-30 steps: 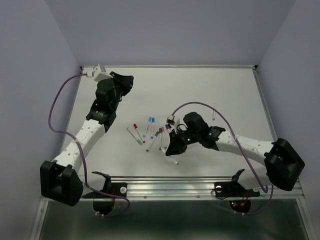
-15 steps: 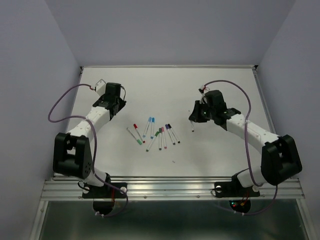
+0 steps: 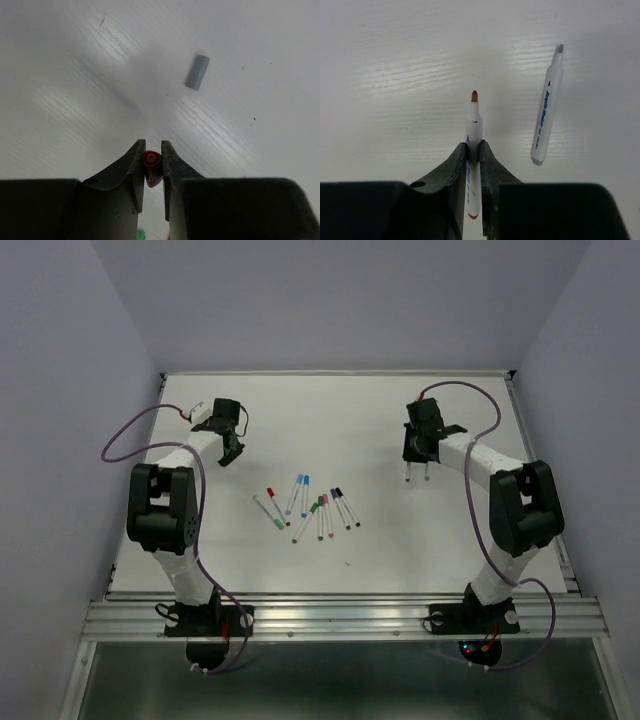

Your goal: Open the pen caps

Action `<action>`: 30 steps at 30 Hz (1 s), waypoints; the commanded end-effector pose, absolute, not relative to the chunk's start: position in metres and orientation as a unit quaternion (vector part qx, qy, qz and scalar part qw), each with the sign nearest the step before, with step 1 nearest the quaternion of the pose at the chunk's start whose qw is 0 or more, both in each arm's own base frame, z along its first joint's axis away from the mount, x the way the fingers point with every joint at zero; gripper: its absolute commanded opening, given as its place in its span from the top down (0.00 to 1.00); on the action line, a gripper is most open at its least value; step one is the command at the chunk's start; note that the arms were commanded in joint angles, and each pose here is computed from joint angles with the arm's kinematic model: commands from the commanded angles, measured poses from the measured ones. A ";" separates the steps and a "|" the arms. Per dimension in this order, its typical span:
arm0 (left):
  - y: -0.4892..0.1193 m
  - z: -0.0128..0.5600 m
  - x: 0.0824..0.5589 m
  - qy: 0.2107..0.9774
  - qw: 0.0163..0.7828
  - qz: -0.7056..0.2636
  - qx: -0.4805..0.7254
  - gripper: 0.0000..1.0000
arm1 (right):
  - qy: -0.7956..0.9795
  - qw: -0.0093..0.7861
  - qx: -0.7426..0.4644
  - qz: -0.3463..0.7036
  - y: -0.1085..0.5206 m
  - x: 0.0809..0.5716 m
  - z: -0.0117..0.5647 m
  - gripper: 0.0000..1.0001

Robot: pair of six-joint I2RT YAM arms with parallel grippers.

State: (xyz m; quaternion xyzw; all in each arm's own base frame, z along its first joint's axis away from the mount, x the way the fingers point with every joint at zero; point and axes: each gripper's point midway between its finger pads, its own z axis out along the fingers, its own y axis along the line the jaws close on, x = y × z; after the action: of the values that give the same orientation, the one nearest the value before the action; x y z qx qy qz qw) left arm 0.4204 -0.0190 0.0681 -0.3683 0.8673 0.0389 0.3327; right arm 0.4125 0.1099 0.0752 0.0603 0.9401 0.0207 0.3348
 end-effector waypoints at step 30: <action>0.006 0.049 0.465 0.868 0.317 0.084 -0.372 0.85 | 0.942 0.312 0.105 -0.070 0.072 0.459 0.056 0.48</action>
State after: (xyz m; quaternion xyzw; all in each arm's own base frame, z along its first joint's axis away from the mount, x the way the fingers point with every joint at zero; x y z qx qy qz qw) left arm 0.4543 -0.0018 0.0305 -0.3678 0.8774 0.0738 0.2992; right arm 0.4477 0.0700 0.0298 0.0995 0.9491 -0.0831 0.2871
